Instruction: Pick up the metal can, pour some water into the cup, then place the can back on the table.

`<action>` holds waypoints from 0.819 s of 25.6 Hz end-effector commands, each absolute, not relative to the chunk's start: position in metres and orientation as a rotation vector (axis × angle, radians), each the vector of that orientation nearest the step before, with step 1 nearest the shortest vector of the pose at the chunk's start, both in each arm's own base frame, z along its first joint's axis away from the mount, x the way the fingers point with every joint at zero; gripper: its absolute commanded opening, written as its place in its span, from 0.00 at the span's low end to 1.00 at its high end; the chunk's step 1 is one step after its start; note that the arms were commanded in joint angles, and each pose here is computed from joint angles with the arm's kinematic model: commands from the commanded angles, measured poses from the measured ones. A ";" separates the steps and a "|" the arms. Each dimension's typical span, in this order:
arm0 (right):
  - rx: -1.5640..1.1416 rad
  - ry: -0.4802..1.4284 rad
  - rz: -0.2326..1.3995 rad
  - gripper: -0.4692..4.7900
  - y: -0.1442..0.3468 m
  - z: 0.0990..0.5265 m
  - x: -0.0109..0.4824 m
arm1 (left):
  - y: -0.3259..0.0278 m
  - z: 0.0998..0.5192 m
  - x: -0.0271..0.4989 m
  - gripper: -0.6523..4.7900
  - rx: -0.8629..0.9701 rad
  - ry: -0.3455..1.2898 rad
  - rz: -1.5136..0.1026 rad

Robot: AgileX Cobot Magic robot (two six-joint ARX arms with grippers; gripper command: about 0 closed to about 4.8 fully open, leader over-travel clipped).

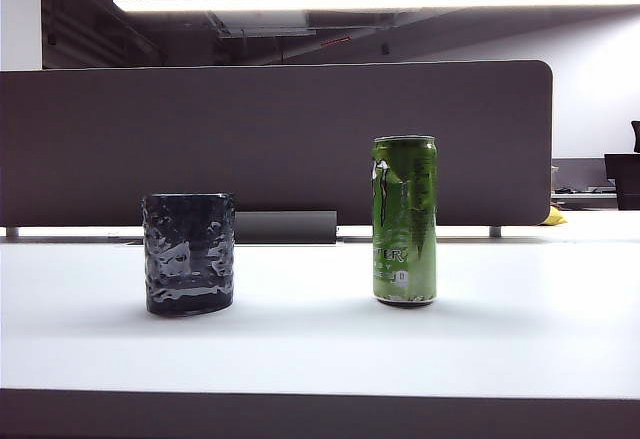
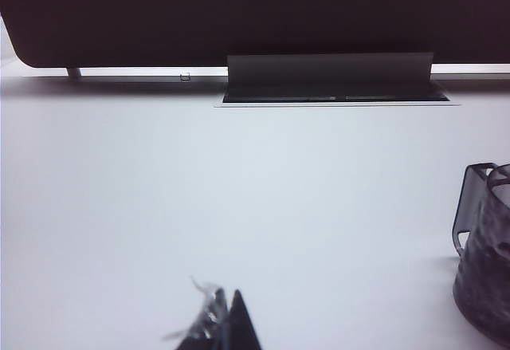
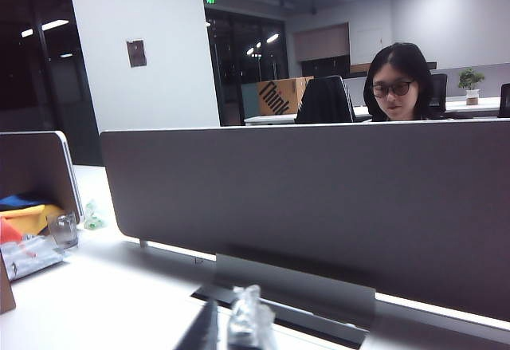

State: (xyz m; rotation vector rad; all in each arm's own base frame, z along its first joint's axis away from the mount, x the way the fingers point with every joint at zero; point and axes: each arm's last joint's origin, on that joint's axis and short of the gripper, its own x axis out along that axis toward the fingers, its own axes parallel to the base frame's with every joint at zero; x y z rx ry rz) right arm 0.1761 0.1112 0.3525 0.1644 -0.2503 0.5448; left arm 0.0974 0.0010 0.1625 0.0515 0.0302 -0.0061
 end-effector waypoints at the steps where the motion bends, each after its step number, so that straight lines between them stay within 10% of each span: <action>1: 0.126 -0.236 0.491 0.08 0.103 0.357 0.165 | 0.001 0.164 0.097 0.11 0.052 0.016 -0.008; 21: 0.126 -0.217 0.413 0.09 0.090 0.361 0.150 | 0.001 0.164 0.097 0.11 0.052 0.016 -0.008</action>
